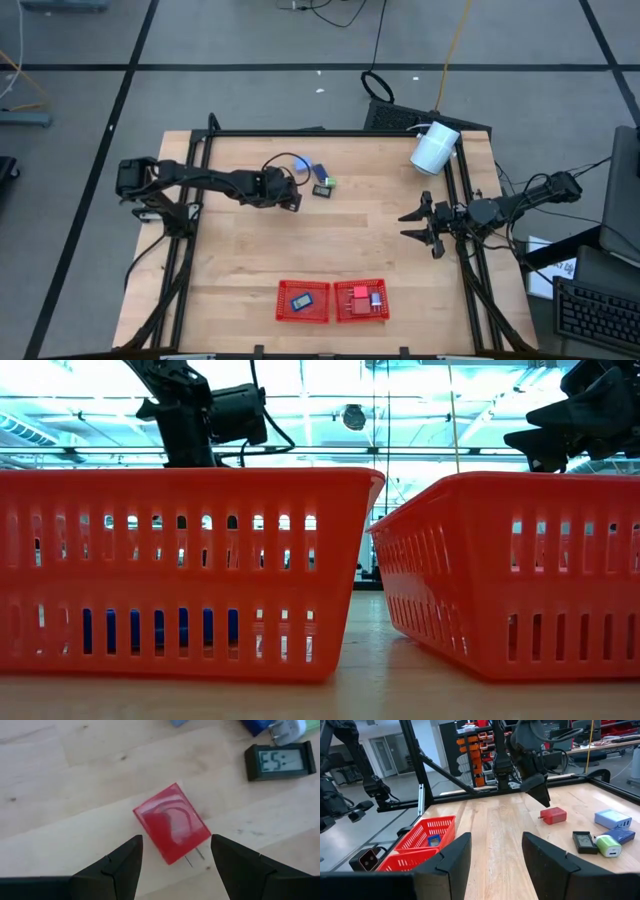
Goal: Pick & Place Office items
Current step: Put the red charger adapter into the right red bin
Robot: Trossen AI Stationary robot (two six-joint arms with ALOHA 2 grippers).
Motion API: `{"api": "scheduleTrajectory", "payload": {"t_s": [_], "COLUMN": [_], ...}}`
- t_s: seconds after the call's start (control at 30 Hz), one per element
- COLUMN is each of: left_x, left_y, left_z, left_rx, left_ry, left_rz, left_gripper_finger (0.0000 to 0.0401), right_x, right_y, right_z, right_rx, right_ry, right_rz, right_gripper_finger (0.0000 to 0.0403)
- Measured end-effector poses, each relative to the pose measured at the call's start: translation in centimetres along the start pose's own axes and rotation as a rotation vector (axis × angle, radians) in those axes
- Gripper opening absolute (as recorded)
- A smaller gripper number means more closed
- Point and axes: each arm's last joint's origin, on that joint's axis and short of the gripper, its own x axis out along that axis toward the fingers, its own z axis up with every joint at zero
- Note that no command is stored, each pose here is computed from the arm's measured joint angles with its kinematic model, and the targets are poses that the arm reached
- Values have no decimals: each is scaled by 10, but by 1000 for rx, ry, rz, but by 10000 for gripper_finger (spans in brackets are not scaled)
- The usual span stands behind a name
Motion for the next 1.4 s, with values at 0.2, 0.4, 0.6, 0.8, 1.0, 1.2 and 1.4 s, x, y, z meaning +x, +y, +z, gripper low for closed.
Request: {"api": "scheduleTrajectory", "payload": {"t_s": [0.2, 0.4, 0.6, 0.8, 1.0, 1.2, 1.4], "left_x": [17, 37, 41, 41, 41, 38, 34], "left_y": [0, -3, 0, 1, 2, 0, -2], "left_z": [3, 6, 8, 7, 8, 10, 15], "left_rx": [10, -16, 28, 159, 503, 687, 832], "left_ry": [49, 50, 58, 62, 63, 43, -33], "left_rz": [4, 7, 14, 26, 19, -4, 12], "left_gripper_finger": [240, 268, 309, 321, 321, 321, 321], "right_x": [0, 0, 0, 0, 0, 0, 0], "right_y": [0, 0, 0, 0, 0, 0, 0], "right_z": [0, 0, 0, 0, 0, 0, 0], "right_rx": [14, 16, 19, 19, 19, 19, 15], "right_ry": [1, 0, 1, 1, 0, 1, 1], "right_rz": [1, 0, 1, 1, 1, 1, 1], "right_gripper_finger": [166, 166, 166, 166, 166, 166, 166]}}
